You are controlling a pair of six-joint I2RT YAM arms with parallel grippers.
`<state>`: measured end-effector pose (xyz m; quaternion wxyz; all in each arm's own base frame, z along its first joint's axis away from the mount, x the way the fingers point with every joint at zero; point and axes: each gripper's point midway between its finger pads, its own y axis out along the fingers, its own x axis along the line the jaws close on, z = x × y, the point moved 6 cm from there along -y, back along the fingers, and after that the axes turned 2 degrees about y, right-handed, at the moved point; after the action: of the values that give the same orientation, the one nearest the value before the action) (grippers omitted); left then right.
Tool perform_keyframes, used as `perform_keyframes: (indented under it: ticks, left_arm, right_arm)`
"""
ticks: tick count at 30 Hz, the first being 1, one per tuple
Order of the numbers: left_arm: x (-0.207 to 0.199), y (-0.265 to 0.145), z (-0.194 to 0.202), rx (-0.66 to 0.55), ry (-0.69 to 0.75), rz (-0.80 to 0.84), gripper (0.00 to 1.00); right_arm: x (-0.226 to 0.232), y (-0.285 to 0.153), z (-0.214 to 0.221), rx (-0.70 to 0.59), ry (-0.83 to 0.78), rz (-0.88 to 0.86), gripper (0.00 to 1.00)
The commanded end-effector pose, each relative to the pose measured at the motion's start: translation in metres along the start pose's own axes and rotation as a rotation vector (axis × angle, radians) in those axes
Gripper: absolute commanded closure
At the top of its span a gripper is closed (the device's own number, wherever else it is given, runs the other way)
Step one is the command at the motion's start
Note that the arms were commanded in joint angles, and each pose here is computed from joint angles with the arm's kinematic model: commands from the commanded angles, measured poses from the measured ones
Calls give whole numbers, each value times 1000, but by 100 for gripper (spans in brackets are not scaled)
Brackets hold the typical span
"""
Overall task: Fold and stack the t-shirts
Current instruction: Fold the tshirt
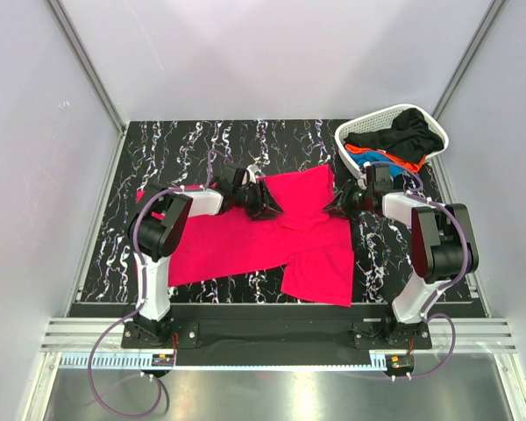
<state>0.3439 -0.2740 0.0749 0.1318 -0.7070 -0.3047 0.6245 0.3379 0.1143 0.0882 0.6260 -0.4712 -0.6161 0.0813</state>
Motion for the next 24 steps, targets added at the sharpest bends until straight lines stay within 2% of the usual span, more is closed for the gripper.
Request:
perform_keyframes:
  ticks: [1,4,9,13,16,18,21,24]
  left_arm:
    - [-2,2,1,39,28,10,54]
    - [-1,2,2,50,22,9,54]
    - [-3,1,2,53,30,14,54]
    - [-6,1,0,57,41,12,54]
    - [-8,1,-3,55,44,12,54]
    - [-9,1,-4,56,46,15,54]
    - [-9,1,-4,59,46,12,54]
    - [-11,1,-5,59,48,14,54]
  right_arm:
    - [14,-12,-13,-47,3,-61,72]
    - [16,-10,-17,-34,30,-81,80]
    - [31,-2,-19,64,108,-201,78]
    - [46,-3,-30,56,91,-270,70]
    - [51,2,-36,107,117,-310,63]
    - [49,7,-36,132,149,-314,55]
    - [54,4,-39,137,127,-337,50]
    - [48,-8,-37,109,74,-289,47]
